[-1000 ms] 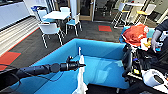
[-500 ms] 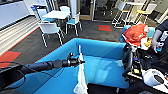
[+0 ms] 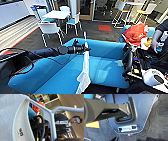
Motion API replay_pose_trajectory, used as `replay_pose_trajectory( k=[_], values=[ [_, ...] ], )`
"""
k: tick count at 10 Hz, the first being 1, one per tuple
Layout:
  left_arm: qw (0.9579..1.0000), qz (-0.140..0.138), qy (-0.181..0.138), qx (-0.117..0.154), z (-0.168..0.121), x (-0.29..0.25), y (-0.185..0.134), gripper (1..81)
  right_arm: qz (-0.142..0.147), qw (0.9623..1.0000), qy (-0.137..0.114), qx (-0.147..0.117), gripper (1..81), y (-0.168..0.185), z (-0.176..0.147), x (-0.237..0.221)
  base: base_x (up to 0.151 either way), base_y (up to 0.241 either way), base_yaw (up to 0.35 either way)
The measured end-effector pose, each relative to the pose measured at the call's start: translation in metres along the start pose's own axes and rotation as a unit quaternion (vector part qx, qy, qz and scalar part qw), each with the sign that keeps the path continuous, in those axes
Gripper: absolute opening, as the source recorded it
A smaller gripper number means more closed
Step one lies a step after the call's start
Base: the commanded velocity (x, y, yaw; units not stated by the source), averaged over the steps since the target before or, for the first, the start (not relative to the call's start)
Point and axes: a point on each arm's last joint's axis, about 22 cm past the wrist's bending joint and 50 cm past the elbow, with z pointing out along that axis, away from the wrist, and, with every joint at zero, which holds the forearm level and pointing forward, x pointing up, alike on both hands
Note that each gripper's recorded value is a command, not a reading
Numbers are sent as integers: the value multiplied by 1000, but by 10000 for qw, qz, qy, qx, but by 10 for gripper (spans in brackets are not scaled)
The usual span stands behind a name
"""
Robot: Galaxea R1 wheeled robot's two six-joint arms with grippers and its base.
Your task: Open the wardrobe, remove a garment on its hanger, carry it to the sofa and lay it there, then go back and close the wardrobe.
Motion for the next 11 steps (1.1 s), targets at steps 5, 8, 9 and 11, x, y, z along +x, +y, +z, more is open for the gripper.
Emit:
replay_pose_trajectory(
  k=[5, 8, 9, 11],
  values=[
    [9982, -328, 477, 172, 24, 63, 0, 10, -2, 10000, -12, -14, 811, 0, 1, -1, 0, 0, 0],
    [9945, -422, 874, 384, 16, 108, -12, 10, -5, 10000, -7, -26, 811, 1, 1, 0, 0, 0, 0],
    [9935, -431, 943, 467, 8, 119, -17, 10, -4, 10000, -7, -31, 811, 1, 1, 0, 0, 0, 0],
    [9906, -423, 1165, 586, -25, 145, -25, 10, -5, 10000, -6, -37, 811, 0, 2, -1, 0, 0, 0]
  ],
)
